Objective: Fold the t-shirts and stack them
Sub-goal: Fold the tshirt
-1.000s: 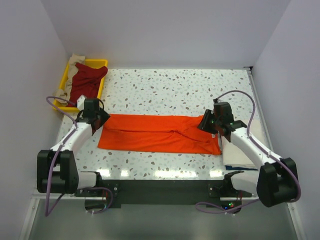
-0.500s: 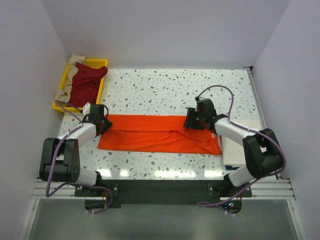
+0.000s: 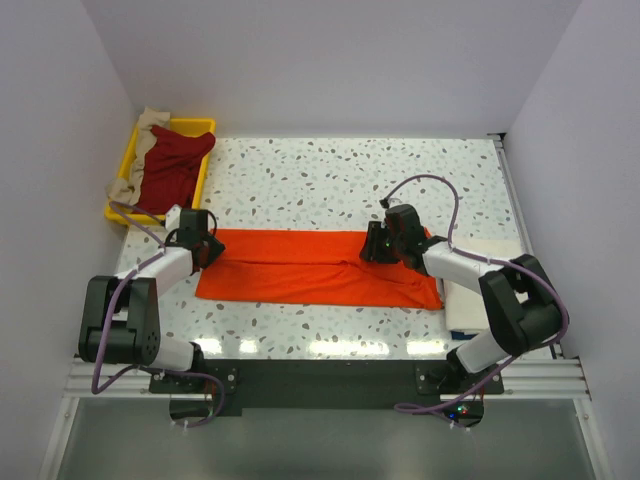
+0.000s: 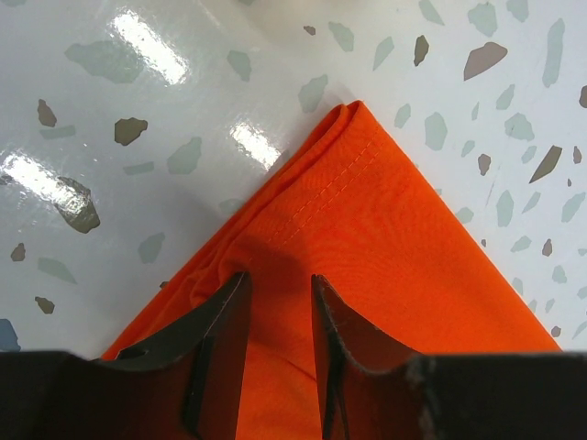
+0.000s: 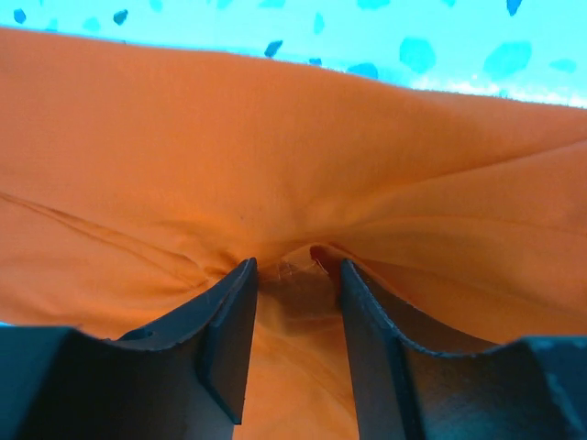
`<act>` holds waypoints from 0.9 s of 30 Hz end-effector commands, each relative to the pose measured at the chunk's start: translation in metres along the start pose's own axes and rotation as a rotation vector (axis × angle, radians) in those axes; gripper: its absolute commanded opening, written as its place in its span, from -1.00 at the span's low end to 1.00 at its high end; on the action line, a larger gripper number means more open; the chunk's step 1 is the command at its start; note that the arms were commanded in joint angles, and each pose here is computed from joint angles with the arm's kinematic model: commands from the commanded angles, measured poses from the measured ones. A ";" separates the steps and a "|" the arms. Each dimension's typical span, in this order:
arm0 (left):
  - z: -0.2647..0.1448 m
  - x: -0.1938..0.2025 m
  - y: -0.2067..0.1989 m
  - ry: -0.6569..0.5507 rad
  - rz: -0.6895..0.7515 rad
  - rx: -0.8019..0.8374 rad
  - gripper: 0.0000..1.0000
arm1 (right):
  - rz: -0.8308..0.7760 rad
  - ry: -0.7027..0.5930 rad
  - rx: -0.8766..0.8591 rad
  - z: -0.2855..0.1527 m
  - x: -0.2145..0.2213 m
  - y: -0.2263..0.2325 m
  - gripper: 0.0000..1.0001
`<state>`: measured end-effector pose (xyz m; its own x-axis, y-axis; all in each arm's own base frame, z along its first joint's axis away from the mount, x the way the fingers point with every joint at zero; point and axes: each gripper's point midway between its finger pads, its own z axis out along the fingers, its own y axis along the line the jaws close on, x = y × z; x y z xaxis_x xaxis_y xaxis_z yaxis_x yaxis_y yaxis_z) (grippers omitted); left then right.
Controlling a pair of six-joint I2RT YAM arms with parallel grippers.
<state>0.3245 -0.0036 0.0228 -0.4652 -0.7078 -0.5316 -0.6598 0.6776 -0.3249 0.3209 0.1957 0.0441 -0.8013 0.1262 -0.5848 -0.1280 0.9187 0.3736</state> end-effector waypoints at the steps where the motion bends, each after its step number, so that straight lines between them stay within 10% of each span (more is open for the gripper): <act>1: -0.004 -0.013 -0.009 -0.051 -0.023 0.031 -0.26 | 0.003 -0.056 -0.044 -0.011 -0.008 0.009 -0.13; 27: -0.032 -0.030 -0.036 -0.070 0.007 0.153 -0.25 | 0.019 -0.004 -0.204 -0.035 0.055 0.058 -0.18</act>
<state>0.3294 -0.0110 0.0497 -0.4484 -0.7065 -0.5475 -0.6068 0.6904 -0.3939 0.2455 0.2248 0.0496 -0.8294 0.1197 -0.5457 -0.2070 0.8415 0.4991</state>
